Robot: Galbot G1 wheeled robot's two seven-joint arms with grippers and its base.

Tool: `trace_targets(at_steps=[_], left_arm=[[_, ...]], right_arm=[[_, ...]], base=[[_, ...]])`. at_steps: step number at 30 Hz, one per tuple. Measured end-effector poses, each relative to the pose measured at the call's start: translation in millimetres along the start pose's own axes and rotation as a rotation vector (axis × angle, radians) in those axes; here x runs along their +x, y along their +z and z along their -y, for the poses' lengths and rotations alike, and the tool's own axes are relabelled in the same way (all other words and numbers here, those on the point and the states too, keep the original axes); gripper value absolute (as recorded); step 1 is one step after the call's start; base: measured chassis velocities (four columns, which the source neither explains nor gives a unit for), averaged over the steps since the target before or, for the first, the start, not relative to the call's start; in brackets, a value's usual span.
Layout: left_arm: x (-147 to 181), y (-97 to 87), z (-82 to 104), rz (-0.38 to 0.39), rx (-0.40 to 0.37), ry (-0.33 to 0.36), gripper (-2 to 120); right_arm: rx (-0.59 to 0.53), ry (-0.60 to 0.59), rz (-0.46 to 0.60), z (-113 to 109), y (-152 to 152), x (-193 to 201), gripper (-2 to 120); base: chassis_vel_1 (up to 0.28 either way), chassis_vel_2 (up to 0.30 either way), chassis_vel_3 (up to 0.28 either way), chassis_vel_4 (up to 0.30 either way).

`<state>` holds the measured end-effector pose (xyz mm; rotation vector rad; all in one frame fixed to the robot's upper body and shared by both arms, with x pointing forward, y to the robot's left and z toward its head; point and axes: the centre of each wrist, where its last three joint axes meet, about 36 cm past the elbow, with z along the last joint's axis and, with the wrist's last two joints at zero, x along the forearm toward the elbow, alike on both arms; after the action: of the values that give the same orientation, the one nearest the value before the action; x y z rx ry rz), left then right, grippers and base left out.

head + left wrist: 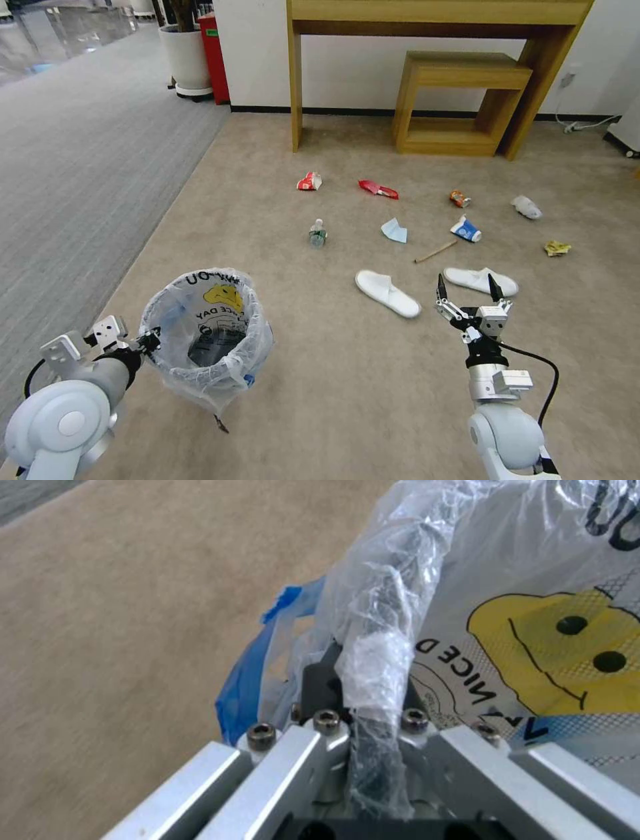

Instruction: Pick up the trash bin and place the garbage on the floor into it.

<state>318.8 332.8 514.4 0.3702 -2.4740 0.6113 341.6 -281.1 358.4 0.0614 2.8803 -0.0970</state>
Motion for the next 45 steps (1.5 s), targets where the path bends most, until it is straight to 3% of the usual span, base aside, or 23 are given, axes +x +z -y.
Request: trace_targets(at_steps=[23, 45], left_arm=[[23.7, -0.8, 6.3, 0.027, -0.002, 0.024, 1], [28.5, 2.4, 6.5, 0.023, -0.007, 0.023, 1]], right_arm=[[-0.001, -0.011, 0.018, 3.8, -4.1, 2.9, 100], [-0.01, 0.003, 0.034, 4.9, -8.7, 5.1, 100]], base=[[-0.04, 0.045, 0.035, -0.038], [-0.108, 0.106, 0.105, -0.101]])
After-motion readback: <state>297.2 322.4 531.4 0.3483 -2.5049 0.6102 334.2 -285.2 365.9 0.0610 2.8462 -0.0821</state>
